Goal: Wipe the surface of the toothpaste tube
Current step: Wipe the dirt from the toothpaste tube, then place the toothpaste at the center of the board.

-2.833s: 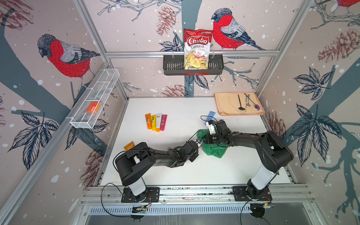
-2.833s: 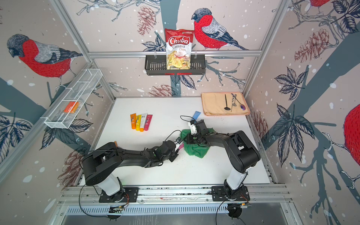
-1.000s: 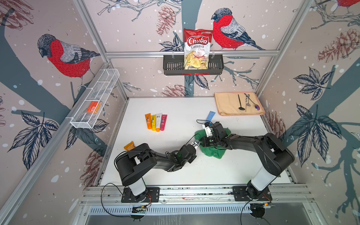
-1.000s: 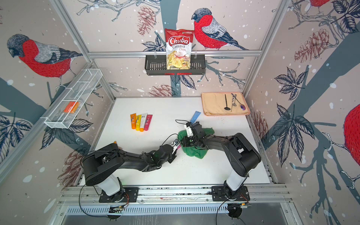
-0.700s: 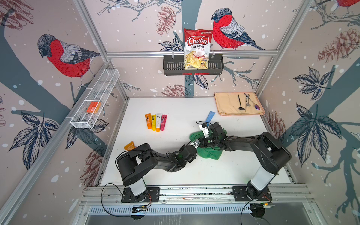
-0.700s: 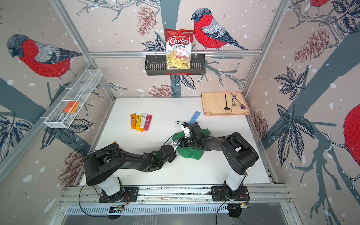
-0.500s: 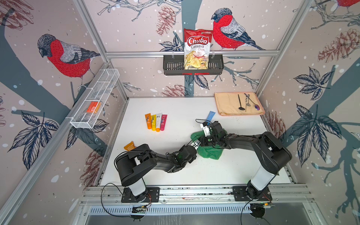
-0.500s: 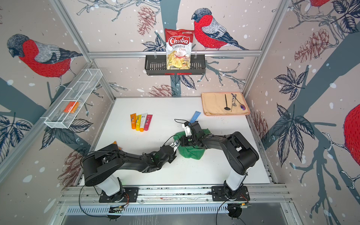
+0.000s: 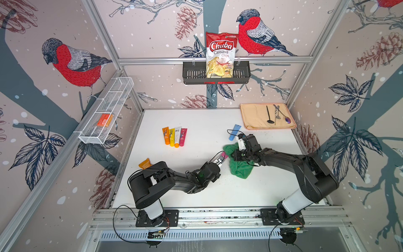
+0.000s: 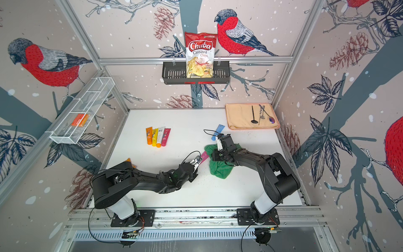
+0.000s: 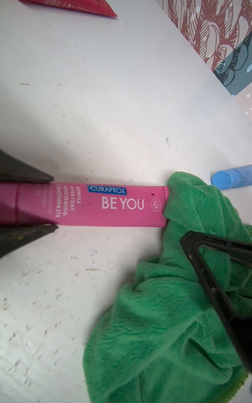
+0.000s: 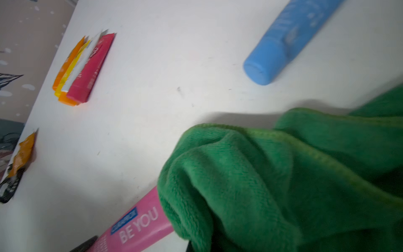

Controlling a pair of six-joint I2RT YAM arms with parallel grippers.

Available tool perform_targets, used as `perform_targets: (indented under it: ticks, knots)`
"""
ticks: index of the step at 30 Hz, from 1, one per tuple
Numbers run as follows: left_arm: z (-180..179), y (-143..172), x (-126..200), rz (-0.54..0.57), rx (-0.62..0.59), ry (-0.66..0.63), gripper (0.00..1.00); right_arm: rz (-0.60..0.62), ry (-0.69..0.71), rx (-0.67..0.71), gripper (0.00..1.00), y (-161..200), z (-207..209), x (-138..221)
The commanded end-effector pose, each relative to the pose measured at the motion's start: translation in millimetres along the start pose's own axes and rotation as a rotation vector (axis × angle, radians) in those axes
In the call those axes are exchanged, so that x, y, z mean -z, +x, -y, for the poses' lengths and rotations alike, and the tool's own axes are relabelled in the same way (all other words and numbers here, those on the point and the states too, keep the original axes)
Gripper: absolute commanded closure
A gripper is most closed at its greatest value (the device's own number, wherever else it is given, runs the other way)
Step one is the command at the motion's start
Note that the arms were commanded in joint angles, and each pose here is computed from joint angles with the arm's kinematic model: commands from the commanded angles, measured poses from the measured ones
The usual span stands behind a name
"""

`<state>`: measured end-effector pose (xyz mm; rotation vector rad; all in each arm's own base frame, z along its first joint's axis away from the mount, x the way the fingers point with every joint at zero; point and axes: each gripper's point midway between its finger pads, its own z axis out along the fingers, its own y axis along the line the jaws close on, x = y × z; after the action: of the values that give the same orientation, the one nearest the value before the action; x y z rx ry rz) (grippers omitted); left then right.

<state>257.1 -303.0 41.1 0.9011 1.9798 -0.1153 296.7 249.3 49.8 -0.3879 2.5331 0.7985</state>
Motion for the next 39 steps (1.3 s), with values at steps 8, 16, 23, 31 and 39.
perform_targets:
  ticks: [8,16,23,31,39]
  knots:
    - [4.2,-21.4,-1.9,0.054,0.027,0.017,0.95,-0.043,-0.464,0.077,1.00,13.3,-112.0,2.2]
    - [0.3,-29.1,0.0,0.038,0.097,0.071,0.95,0.002,-0.087,-0.009,1.00,3.8,-16.3,0.3]
    - [2.1,-16.0,-10.3,-0.095,0.207,0.197,0.95,0.284,0.090,-0.128,1.00,-33.0,53.0,83.3]
    - [14.6,-21.9,-2.6,-0.162,0.358,0.401,0.95,0.554,0.126,-0.226,1.00,-43.4,86.1,153.9]
    - [4.9,-8.2,-4.0,-0.252,0.602,0.592,0.95,0.546,0.077,-0.237,1.00,-41.8,85.7,153.1]
